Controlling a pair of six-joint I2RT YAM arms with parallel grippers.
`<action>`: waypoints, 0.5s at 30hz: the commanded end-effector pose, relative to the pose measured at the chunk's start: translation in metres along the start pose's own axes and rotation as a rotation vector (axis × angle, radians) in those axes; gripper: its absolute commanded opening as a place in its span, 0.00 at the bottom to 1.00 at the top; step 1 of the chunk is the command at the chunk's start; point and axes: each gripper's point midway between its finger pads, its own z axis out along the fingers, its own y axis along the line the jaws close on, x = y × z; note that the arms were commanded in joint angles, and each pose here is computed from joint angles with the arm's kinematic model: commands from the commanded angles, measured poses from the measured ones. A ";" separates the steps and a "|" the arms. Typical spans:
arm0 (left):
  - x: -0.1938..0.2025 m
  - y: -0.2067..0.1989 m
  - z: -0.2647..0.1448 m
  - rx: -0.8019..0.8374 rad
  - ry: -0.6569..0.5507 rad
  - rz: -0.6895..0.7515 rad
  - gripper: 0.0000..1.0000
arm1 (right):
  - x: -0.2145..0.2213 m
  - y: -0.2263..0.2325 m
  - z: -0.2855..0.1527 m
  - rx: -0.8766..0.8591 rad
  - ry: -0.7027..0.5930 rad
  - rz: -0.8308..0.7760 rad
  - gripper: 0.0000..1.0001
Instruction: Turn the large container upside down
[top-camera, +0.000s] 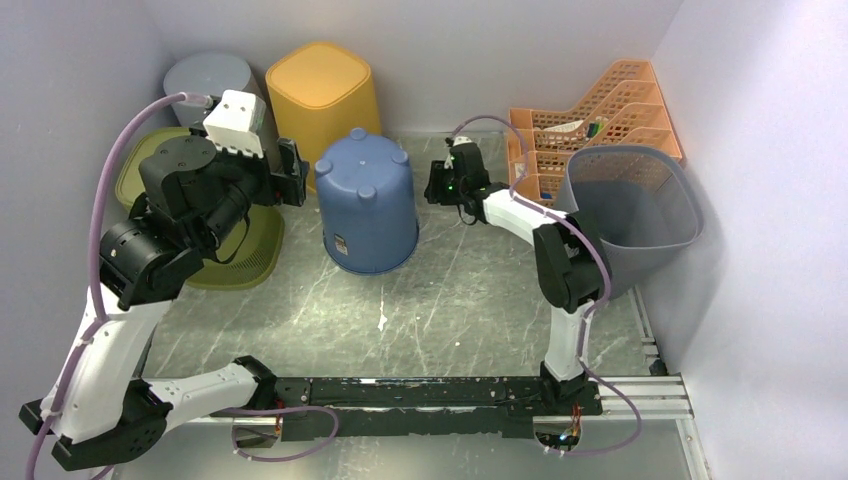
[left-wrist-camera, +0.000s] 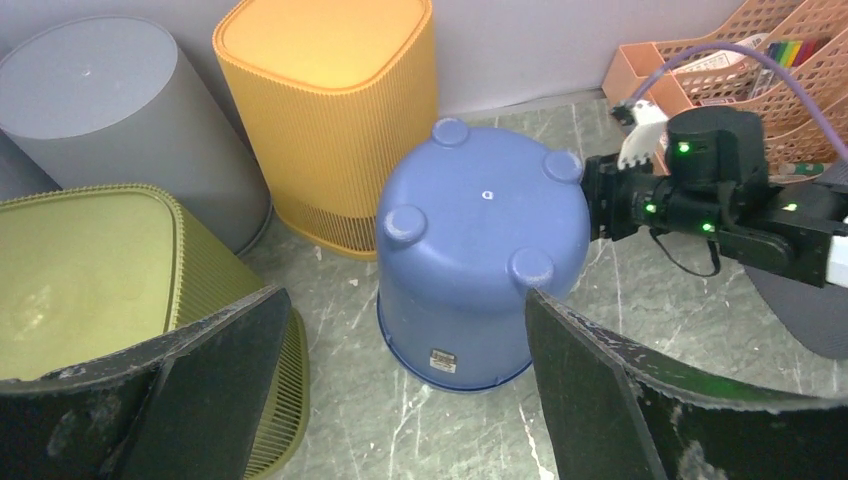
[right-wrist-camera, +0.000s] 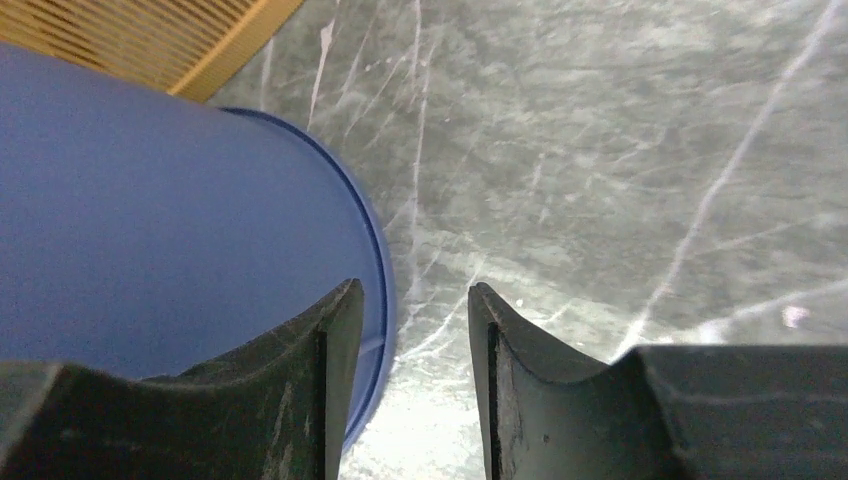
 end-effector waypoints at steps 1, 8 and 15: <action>-0.004 -0.004 -0.001 0.018 -0.023 -0.013 0.99 | 0.020 0.021 0.018 -0.007 0.050 -0.062 0.43; 0.001 -0.004 0.001 0.020 -0.012 -0.005 0.99 | 0.056 0.101 0.034 -0.168 0.096 -0.137 0.43; 0.008 -0.006 0.002 0.026 -0.003 -0.009 0.99 | 0.070 0.154 0.036 -0.235 0.088 -0.161 0.43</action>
